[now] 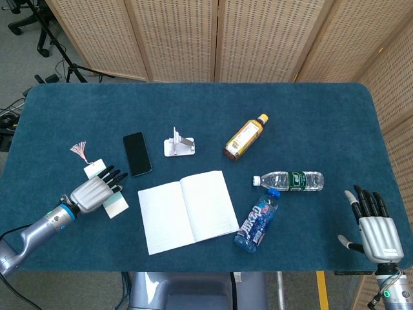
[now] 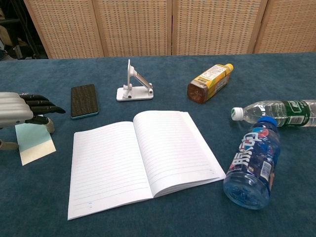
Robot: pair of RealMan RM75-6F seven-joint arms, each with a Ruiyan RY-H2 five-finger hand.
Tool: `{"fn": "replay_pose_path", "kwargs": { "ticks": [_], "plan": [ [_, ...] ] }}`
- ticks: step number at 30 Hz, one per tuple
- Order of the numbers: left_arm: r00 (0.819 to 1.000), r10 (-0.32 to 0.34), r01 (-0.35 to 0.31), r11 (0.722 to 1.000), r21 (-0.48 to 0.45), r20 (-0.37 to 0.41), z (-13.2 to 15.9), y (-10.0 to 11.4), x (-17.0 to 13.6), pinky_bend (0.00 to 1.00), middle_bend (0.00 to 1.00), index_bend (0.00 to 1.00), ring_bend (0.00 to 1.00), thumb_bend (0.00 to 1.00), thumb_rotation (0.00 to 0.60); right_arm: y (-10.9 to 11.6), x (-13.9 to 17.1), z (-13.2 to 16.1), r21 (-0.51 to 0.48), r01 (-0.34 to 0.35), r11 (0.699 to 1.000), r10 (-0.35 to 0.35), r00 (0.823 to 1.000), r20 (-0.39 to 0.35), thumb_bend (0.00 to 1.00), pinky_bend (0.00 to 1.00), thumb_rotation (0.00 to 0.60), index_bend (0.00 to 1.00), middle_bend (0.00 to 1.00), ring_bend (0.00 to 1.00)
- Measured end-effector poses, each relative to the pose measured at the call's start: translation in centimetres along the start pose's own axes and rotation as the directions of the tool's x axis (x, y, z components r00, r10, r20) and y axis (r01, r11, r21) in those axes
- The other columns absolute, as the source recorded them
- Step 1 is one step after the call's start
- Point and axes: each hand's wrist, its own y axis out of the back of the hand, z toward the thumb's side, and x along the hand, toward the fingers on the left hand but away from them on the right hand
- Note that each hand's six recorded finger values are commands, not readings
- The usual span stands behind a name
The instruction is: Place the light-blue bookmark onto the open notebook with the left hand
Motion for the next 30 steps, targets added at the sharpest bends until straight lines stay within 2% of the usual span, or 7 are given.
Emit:
{"fn": "replay_pose_path", "kwargs": {
  "ticks": [17,30],
  "plan": [
    [0.997,0.068,-0.069,0.997,0.032,0.022,0.5,3.6,-0.4,0.0,0.0,0.34,0.0,0.28,0.6,0.4,0.1,-0.2,-0.013,0.01,1.0,-0.01,1.0,0.003,0.0,0.0,0.6,0.0,0.0,0.0],
    [0.988,0.136,-0.14,0.989,0.048,0.078,3.0,8.6,0.2,0.0,0.0,0.34,0.0,0.28,0.6,1.0,0.3,-0.8,-0.038,0.023,0.999,-0.023,1.0,0.012,0.0,0.0,0.6,0.0,0.0,0.0]
  ]
}}
